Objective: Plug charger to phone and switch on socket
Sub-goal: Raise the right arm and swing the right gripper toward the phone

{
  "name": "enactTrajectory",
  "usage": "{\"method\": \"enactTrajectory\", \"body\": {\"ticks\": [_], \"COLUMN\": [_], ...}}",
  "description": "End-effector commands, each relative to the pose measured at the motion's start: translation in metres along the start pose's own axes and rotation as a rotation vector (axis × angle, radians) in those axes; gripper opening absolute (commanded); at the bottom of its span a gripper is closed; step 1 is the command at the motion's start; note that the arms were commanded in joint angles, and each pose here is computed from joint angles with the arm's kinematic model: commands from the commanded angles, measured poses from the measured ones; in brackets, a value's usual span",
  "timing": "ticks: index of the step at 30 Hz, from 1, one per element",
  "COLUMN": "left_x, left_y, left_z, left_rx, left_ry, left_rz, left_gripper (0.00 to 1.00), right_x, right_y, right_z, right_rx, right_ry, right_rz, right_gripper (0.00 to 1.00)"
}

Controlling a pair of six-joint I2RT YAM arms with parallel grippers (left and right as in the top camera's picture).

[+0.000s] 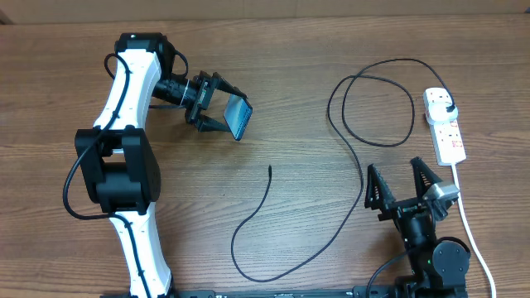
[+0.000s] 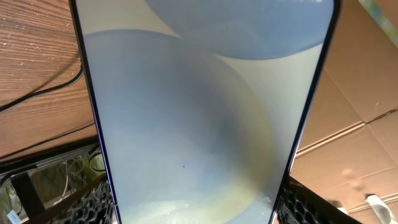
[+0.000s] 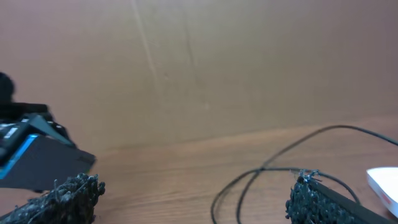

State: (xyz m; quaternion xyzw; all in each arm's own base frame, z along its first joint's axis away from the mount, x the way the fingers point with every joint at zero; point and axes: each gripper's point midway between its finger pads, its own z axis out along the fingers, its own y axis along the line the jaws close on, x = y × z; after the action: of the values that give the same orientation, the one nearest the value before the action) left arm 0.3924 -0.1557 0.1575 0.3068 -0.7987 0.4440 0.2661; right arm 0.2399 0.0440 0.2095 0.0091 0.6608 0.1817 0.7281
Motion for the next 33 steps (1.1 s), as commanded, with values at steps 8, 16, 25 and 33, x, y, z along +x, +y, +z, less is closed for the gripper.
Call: {"method": "enactTrajectory", "body": {"ticks": [8, 16, 25, 33], "left_x": [0.007, 0.007, 0.007, 0.006], "left_y": [-0.012, -0.012, -0.012, -0.012], "left_z": [0.0, 0.0, 0.0, 0.0], "left_rx": [0.03, 0.03, 0.03, 0.03], "left_ry": [0.015, 0.015, 0.015, 0.014], "left_rz": [0.035, 0.034, 0.034, 0.035], "left_gripper": [0.05, 0.04, 0.04, 0.04], "right_x": [-0.029, -0.041, -0.041, -0.032], "right_y": [0.008, 0.009, 0.025, 0.028], "right_z": [-0.005, 0.011, 0.058, 0.096], "right_rx": [0.006, 0.035, -0.039, -0.024], "right_ry": [0.0, 0.1, 0.33, 0.605], "right_rz": [0.0, 0.016, 0.069, 0.159], "right_gripper": [1.0, 1.0, 1.0, 1.0]}}
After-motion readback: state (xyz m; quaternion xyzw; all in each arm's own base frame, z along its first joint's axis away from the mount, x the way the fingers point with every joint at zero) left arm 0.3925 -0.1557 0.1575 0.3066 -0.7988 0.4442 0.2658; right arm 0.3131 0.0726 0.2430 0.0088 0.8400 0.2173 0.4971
